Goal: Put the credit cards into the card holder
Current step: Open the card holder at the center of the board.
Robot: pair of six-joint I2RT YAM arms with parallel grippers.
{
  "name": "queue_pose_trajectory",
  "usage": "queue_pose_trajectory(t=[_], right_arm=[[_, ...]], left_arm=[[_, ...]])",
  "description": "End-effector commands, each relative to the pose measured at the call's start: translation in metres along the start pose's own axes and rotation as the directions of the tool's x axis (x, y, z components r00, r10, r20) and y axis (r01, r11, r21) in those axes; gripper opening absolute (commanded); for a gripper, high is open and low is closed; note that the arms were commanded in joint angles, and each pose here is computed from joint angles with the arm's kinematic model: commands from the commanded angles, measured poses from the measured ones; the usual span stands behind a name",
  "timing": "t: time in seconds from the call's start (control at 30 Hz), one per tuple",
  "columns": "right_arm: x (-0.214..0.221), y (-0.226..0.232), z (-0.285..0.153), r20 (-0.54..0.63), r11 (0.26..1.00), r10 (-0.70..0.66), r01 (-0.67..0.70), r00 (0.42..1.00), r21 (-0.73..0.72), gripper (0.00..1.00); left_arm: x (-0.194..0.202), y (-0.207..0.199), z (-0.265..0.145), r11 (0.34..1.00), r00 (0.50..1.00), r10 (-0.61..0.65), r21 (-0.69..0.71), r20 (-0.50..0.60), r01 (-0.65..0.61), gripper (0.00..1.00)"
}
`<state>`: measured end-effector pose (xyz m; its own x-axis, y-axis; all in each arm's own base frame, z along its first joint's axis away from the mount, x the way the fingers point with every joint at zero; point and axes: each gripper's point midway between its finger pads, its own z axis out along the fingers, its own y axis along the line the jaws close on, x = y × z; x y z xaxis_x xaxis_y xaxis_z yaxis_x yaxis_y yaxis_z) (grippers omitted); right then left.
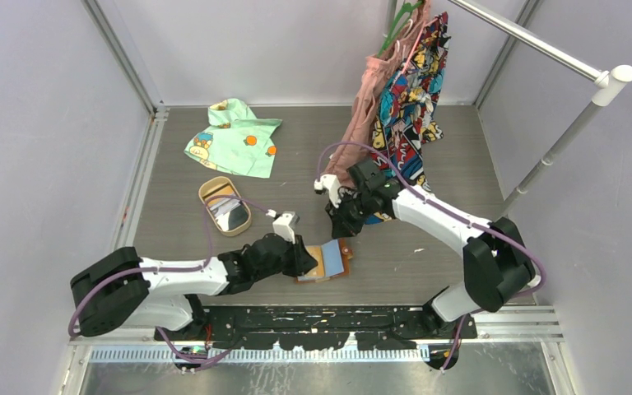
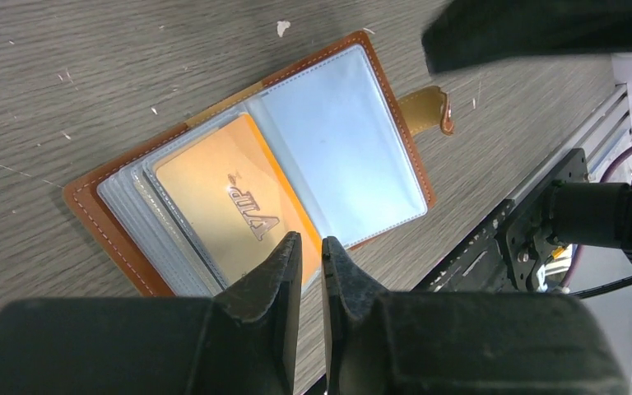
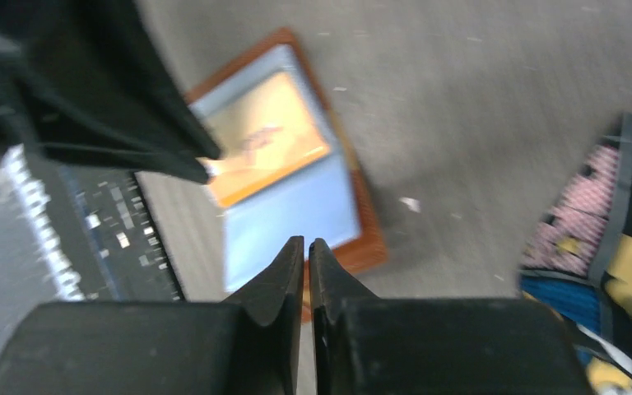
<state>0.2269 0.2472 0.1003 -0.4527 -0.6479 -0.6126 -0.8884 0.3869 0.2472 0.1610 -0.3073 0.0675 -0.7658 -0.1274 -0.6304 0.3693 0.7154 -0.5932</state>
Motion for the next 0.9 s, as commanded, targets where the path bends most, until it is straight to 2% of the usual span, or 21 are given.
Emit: queue_pose_trajectory(t=[0.0, 0.27, 0.43, 0.53, 0.67, 0.77, 0.87], right_arm=[[0.004, 0.059, 0.005, 0.019, 0.953, -0.086, 0.088, 0.996, -0.29, 0.11], [0.048, 0.005, 0.048, -0.264, 0.997, 0.02, -0.038, 0.964, -0.061, 0.09], [0.065, -0.024, 0.055, -0.356, 0.997, 0.059, -0.035, 0.933, 0.075, 0.09], [0.064, -0.028, 0.055, -0.356, 0.995, 0.061, -0.029, 0.932, 0.094, 0.1], [0.056, -0.025, 0.051, -0.339, 0.997, 0.047, -0.023, 0.94, 0.075, 0.12], [0.033, -0.009, 0.038, -0.272, 1.0, 0.008, -0.011, 0.962, -0.01, 0.16], [0.003, 0.005, 0.016, -0.172, 0.997, -0.064, 0.056, 0.983, -0.053, 0.24]], left_arm=[[-0.015, -0.018, 0.006, 0.998, 0.999, 0.016, 0.061, 0.036, -0.018, 0.16], [-0.024, -0.005, -0.001, 0.999, 0.998, 0.029, 0.032, 0.051, -0.03, 0.17], [-0.044, 0.013, -0.021, 0.993, 0.991, 0.113, -0.036, 0.069, -0.11, 0.25], [-0.062, 0.025, -0.036, 0.987, 0.986, 0.146, -0.084, 0.086, -0.139, 0.33], [-0.086, 0.043, -0.053, 0.979, 0.983, 0.152, -0.152, 0.098, -0.136, 0.37], [-0.108, 0.053, -0.068, 0.971, 0.981, 0.154, -0.2, 0.115, -0.129, 0.45], [-0.131, 0.068, -0.084, 0.953, 0.98, 0.171, -0.27, 0.106, -0.137, 0.55]])
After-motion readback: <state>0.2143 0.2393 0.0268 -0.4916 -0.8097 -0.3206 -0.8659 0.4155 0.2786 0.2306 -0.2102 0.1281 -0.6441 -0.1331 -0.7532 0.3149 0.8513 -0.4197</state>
